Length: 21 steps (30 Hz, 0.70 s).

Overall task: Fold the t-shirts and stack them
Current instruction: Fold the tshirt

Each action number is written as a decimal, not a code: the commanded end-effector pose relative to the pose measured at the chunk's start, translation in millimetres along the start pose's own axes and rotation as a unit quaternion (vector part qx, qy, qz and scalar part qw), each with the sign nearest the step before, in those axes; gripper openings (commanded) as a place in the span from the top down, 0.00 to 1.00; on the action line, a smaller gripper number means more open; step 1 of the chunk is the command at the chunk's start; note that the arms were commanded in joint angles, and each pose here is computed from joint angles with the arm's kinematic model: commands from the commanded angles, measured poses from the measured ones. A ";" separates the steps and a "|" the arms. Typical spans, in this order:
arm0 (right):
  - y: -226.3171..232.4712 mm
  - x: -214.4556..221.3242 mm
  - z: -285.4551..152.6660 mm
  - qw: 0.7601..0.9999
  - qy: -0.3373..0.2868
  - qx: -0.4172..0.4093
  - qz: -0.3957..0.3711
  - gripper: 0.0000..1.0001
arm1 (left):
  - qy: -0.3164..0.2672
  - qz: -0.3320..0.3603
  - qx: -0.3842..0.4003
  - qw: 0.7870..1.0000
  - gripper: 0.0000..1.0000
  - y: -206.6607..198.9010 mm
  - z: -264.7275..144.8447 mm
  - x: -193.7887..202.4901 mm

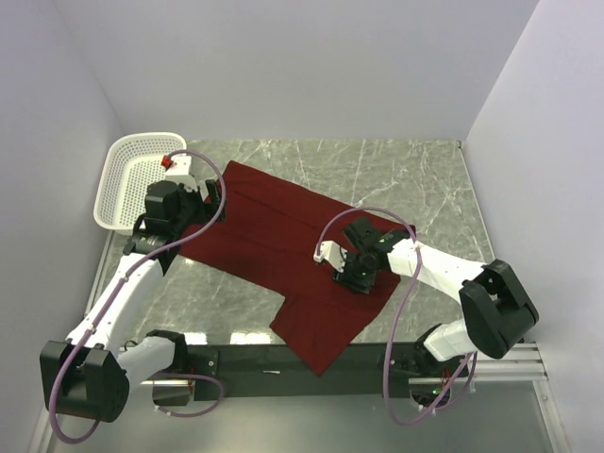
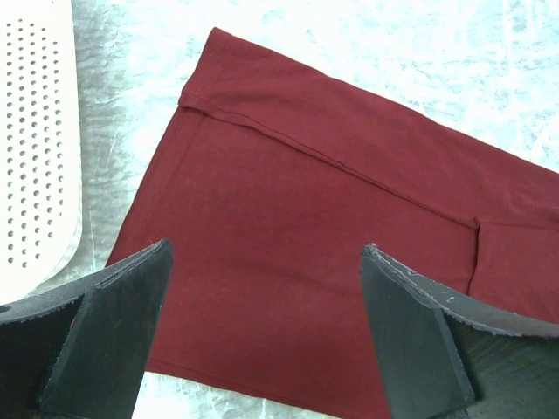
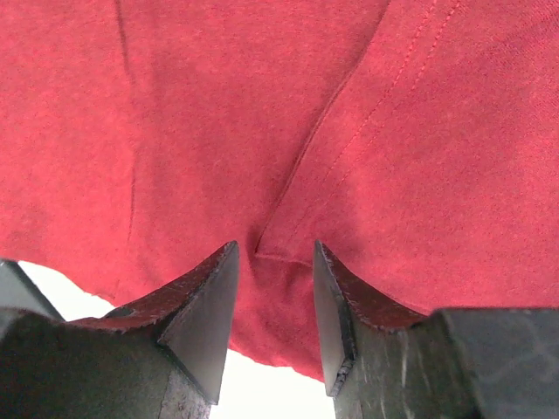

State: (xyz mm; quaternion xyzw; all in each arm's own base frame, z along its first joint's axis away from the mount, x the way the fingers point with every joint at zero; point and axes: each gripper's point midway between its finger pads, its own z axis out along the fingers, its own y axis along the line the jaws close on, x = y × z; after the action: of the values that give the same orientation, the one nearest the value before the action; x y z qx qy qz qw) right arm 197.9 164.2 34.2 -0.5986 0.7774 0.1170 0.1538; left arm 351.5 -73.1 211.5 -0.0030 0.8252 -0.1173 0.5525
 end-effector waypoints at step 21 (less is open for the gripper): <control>7.2 8.7 7.8 1.000 0.029 0.009 -0.006 0.56 | -0.021 0.012 0.009 1.000 0.06 -2.5 -1.6 -7.8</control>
State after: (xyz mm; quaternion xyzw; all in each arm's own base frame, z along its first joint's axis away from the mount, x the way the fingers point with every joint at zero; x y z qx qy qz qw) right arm 193.5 165.0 25.3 -0.6070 0.7761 0.0999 0.1391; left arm 349.8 -73.0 207.8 -0.0029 0.8269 -0.1171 0.5500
